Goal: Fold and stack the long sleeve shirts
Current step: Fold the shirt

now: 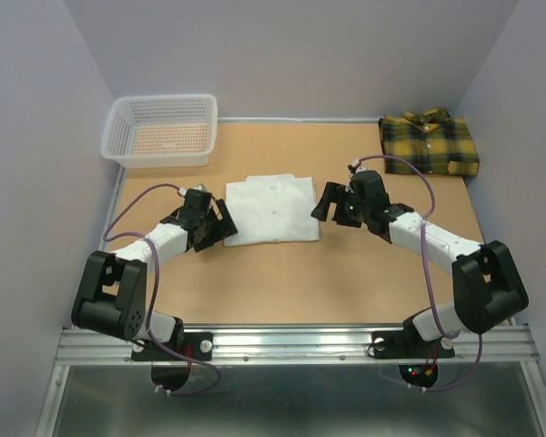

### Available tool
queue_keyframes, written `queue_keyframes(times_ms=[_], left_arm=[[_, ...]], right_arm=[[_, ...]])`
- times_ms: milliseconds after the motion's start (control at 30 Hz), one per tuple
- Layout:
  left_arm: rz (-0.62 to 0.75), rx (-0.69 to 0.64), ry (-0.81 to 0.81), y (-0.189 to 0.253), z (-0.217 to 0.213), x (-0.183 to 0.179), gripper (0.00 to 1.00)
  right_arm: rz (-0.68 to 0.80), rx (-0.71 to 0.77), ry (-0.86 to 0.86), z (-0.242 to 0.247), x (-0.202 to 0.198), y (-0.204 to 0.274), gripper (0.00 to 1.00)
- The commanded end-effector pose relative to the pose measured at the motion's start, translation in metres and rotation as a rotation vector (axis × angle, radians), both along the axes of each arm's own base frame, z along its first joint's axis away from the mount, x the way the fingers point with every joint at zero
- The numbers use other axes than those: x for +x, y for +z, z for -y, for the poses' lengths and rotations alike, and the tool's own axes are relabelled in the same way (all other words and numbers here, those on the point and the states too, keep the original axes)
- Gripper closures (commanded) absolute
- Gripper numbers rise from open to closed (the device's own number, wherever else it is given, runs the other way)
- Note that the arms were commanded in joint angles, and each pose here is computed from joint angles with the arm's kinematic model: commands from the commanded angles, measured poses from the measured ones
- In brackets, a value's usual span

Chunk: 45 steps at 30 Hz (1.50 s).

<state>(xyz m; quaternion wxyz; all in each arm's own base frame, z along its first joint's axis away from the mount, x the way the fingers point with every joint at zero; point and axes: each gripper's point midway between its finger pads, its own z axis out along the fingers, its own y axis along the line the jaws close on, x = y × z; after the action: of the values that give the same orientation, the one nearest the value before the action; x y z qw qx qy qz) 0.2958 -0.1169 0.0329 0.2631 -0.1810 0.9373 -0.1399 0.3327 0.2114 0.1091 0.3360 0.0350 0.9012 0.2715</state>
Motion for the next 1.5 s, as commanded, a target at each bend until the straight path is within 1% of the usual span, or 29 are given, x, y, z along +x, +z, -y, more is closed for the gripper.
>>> queue_keyframes(times_ms=[0, 100, 133, 167, 200, 233, 267, 333, 367, 400, 433, 467, 500, 533, 567, 600, 633, 700, 733, 800, 967, 1233, 1333, 1467], left_arm=[[0.107, -0.096, -0.054, 0.028, 0.029, 0.008, 0.07], [0.181, -0.093, -0.128, 0.047, 0.046, 0.011, 0.07], [0.203, -0.068, -0.196, 0.050, 0.059, 0.006, 0.07], [0.230, -0.026, -0.219, 0.052, 0.063, 0.007, 0.08], [0.262, -0.014, -0.262, 0.062, 0.075, 0.010, 0.08], [0.278, 0.029, -0.325, 0.062, 0.091, 0.003, 0.08], [0.323, 0.071, -0.368, 0.072, 0.100, 0.009, 0.08], [0.338, 0.133, -0.444, 0.071, 0.119, 0.007, 0.09], [0.384, 0.185, -0.495, 0.080, 0.135, 0.007, 0.09], [0.401, 0.211, -0.529, 0.082, 0.145, 0.006, 0.10], [0.389, 0.252, -0.552, 0.073, 0.152, 0.006, 0.10], [0.402, 0.293, -0.563, 0.073, 0.157, 0.009, 0.10], [0.442, 0.311, -0.617, 0.082, 0.176, 0.007, 0.10], [0.430, 0.346, -0.649, 0.072, 0.184, 0.008, 0.10], [0.443, 0.379, -0.663, 0.071, 0.190, 0.008, 0.10], [0.473, 0.388, -0.697, 0.078, 0.208, 0.006, 0.09], [0.470, 0.433, -0.741, 0.067, 0.215, 0.004, 0.09], [0.504, 0.467, -0.766, 0.071, 0.230, 0.007, 0.09], [0.500, 0.499, -0.807, 0.061, 0.239, 0.001, 0.09], [0.509, 0.528, -0.820, 0.058, 0.248, 0.001, 0.09], [0.510, 0.542, -0.842, 0.050, 0.261, 0.002, 0.09], [0.502, 0.602, -0.817, 0.031, 0.268, 0.010, 0.13], [0.497, 0.644, -0.810, 0.021, 0.266, 0.014, 0.20], [0.493, 0.694, -0.783, 0.014, 0.260, 0.020, 0.23]], right_arm=[[0.001, 0.020, -0.020, 0.006, -0.008, 0.001, 0.10], [-0.004, 0.023, -0.045, 0.009, -0.010, 0.000, 0.10], [0.001, 0.023, -0.055, 0.010, -0.010, 0.001, 0.10], [0.005, 0.021, -0.065, 0.012, -0.010, 0.002, 0.10], [0.022, 0.016, -0.091, 0.016, -0.008, 0.006, 0.10], [0.027, 0.009, -0.109, 0.020, -0.008, 0.006, 0.10], [0.047, 0.004, -0.131, 0.025, -0.006, 0.011, 0.10], [0.049, 0.002, -0.162, 0.031, -0.006, 0.012, 0.10], [0.049, 0.003, -0.207, 0.038, -0.004, 0.015, 0.10], [0.048, -0.002, -0.243, 0.045, -0.003, 0.015, 0.07], [0.044, -0.007, -0.268, 0.051, -0.004, 0.013, 0.04], [0.043, -0.008, -0.295, 0.056, -0.004, 0.014, 0.02], [0.034, -0.016, -0.344, 0.068, -0.003, 0.012, 0.02], [0.041, -0.016, -0.368, 0.074, -0.003, 0.015, 0.00], [0.037, -0.022, -0.400, 0.085, -0.001, 0.015, 0.00], [0.027, -0.035, -0.425, 0.092, -0.003, 0.013, 0.00], [0.026, -0.040, -0.443, 0.098, -0.003, 0.014, 0.00], [0.033, -0.059, -0.517, 0.120, 0.000, 0.019, 0.00], [0.014, -0.076, -0.539, 0.128, -0.004, 0.017, 0.00], [0.008, -0.093, -0.608, 0.152, -0.006, 0.020, 0.00], [0.005, -0.100, -0.675, 0.188, -0.012, 0.024, 0.00], [-0.011, -0.081, -0.640, 0.185, -0.015, 0.021, 0.00], [-0.012, -0.084, -0.628, 0.184, -0.016, 0.020, 0.00], [-0.008, -0.086, -0.619, 0.184, -0.018, 0.020, 0.00]])
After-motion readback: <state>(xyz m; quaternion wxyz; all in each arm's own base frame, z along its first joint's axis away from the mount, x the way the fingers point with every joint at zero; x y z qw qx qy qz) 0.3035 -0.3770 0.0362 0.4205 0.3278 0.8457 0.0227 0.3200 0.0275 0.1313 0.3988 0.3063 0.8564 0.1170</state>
